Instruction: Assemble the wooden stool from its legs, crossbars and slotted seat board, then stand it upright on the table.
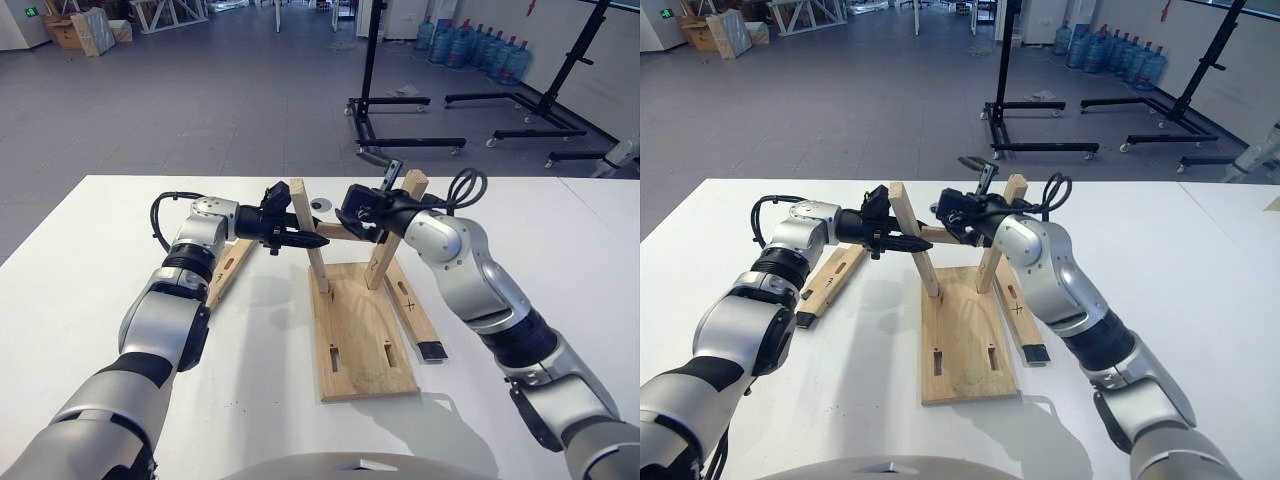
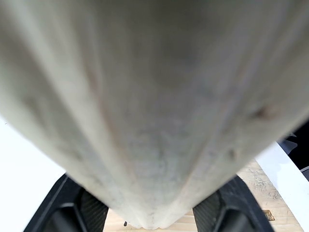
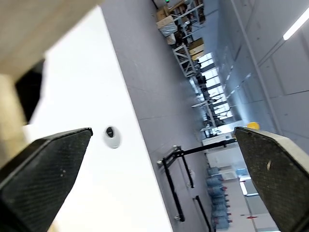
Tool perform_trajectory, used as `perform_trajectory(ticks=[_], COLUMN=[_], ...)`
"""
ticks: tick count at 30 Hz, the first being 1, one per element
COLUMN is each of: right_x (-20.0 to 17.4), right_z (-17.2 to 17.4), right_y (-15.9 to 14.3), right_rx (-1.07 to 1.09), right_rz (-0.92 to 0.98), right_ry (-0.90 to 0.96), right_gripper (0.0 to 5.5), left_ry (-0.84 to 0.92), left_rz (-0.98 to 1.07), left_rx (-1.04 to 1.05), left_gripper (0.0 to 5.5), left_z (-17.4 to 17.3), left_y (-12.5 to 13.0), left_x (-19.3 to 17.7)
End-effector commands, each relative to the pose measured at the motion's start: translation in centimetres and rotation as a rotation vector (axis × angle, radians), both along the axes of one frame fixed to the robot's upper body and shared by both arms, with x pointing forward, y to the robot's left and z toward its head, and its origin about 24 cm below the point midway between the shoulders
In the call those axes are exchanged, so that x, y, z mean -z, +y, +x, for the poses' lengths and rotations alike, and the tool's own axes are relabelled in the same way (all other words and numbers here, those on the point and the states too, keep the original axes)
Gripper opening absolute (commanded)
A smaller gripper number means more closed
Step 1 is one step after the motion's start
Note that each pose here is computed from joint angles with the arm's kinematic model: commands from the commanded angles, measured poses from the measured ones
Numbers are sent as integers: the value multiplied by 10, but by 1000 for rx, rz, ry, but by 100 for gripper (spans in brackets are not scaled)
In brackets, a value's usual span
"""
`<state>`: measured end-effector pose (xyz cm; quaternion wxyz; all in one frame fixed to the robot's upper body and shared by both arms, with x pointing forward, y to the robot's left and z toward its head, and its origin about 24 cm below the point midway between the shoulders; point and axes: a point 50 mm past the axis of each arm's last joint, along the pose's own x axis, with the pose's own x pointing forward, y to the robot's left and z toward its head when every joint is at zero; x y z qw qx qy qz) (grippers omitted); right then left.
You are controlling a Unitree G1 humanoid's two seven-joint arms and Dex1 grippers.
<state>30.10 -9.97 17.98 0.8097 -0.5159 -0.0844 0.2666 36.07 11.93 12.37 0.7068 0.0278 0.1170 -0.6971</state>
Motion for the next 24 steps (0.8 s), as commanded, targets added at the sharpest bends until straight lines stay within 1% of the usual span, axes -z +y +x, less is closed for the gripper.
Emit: perform_trajectory(ticks=[1, 4, 10, 15, 24], right_x=[36, 53, 56, 76, 119], right_z=[-4, -7, -5, -14, -35], right_y=[-2, -5, -8, -5, -12], right_rx=[4, 14, 14, -13, -6], right_rz=[-45, -60, -69, -116, -182], right_ry=[98, 140, 145, 180, 273], right_gripper=[540, 540, 540, 540, 540], left_ry=[25, 20, 7, -3, -22], left_rz=[67, 67, 59, 57, 56], left_rx=[1, 4, 2, 3, -38], left_gripper=[202, 202, 202, 202, 202], left_z=[-2, -2, -2, -3, -3], left_y=[2, 2, 5, -1, 2], left_x=[10, 9, 5, 7, 13])
